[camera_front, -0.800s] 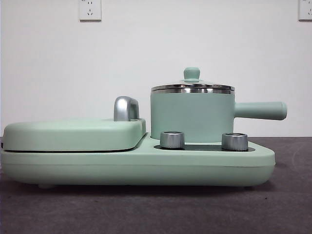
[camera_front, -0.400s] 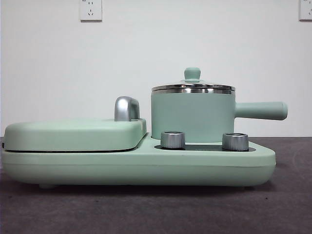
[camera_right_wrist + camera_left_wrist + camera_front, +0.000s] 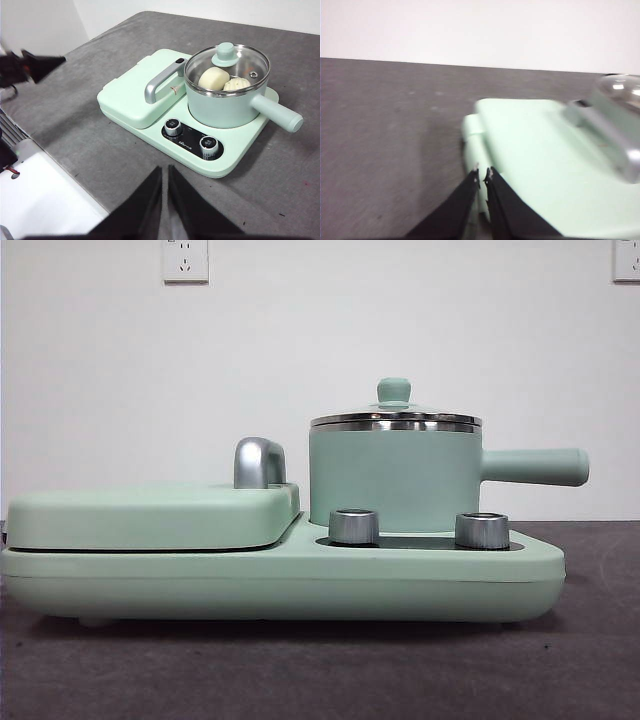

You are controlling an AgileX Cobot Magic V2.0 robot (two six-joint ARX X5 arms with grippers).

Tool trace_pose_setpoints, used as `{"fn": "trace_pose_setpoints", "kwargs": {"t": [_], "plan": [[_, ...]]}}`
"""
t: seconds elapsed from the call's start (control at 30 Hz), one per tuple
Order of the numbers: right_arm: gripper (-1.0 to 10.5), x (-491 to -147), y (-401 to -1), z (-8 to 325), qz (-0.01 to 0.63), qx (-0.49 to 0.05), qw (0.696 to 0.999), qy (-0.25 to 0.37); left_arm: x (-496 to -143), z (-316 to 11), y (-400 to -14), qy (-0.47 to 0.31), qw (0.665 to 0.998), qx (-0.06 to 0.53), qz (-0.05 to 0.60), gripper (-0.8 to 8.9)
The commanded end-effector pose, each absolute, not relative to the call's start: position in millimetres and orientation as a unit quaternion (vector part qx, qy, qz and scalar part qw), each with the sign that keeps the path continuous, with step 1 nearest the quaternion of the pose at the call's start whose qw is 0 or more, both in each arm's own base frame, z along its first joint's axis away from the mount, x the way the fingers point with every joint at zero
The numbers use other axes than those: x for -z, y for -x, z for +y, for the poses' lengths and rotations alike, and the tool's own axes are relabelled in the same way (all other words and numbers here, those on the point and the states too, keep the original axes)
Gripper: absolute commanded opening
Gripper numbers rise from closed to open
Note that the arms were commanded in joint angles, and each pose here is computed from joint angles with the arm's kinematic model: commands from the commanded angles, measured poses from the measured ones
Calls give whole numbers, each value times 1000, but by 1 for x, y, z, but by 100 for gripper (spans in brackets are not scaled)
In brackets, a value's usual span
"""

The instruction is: Put the buns in a small steamer

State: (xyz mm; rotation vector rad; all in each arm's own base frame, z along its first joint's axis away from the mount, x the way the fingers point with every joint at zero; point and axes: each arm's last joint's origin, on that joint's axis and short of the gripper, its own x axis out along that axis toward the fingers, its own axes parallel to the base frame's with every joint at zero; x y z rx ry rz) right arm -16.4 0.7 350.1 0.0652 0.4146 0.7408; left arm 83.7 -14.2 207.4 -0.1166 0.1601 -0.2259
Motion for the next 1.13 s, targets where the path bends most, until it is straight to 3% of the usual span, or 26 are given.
{"fn": "trace_pose_setpoints", "kwargs": {"t": [0.03,0.5,1.13], "plan": [[19,-353,18,0,191,-364,911,-28,-189,-12,-87,52,991,96,77,27],[19,-353,18,0,191,-364,911,-28,-151,-1,-94,53,993,5,105,27],[19,-353,18,0,191,-364,911,-28,-151,-1,-95,45,995,5,90,27]]}}
